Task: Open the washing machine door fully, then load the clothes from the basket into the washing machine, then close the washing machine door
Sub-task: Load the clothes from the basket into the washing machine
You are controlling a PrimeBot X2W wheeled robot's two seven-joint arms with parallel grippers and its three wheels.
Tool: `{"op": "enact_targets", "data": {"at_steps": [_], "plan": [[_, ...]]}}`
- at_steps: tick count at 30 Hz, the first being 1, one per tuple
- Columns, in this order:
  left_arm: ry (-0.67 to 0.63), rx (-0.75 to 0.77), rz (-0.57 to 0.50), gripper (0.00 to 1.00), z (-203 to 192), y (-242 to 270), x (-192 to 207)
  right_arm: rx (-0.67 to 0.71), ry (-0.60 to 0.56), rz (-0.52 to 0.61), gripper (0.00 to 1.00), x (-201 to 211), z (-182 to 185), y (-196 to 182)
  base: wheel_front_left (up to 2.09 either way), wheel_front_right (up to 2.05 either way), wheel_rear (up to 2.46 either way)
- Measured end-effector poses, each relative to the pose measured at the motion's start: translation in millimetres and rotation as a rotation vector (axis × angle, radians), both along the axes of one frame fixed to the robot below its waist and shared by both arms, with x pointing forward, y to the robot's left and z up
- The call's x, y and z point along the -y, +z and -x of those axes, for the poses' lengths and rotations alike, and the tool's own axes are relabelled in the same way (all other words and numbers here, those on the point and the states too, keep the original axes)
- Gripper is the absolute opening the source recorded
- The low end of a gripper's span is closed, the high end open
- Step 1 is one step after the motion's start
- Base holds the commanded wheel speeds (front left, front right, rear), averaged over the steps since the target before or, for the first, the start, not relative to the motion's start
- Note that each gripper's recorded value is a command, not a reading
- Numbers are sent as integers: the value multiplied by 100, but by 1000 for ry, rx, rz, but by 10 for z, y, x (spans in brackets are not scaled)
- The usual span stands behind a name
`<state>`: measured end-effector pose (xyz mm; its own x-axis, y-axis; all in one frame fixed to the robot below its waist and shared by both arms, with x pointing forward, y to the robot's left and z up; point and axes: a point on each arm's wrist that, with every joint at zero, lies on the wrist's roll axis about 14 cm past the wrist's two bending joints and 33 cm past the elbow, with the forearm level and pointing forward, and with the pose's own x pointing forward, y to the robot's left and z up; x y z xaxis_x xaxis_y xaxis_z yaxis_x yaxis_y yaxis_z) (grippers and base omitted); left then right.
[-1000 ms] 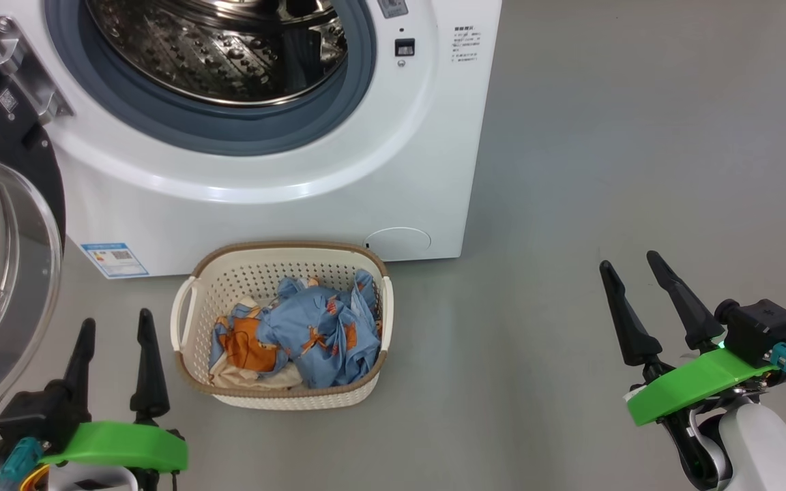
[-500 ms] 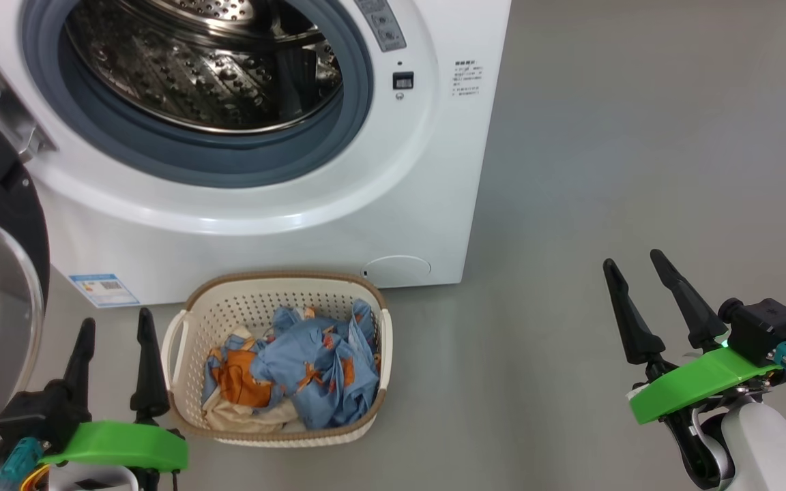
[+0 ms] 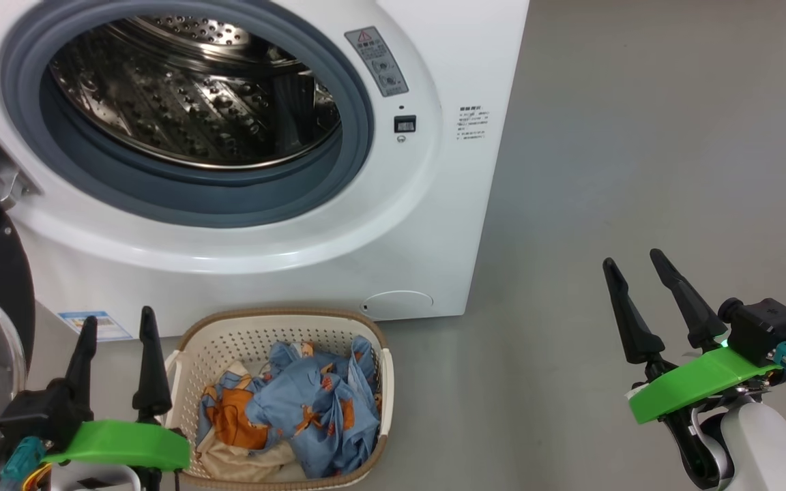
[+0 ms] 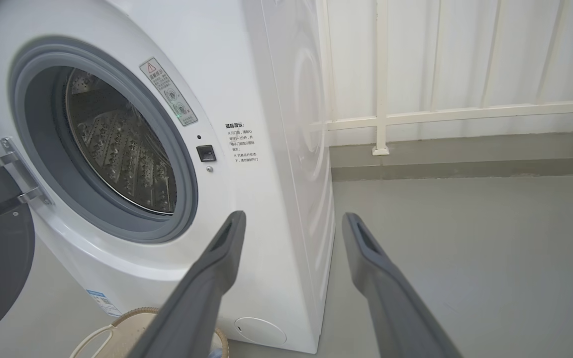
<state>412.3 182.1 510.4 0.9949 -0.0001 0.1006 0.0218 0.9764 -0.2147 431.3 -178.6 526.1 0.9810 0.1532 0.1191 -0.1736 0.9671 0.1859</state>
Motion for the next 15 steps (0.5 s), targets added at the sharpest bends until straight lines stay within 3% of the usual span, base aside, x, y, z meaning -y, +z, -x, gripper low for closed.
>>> {"op": "enact_targets", "data": {"at_steps": [15], "plan": [[-2,5,1,100,12,18,6,4,4,-2,100,-19,-4,13,6,-6,0]]}}
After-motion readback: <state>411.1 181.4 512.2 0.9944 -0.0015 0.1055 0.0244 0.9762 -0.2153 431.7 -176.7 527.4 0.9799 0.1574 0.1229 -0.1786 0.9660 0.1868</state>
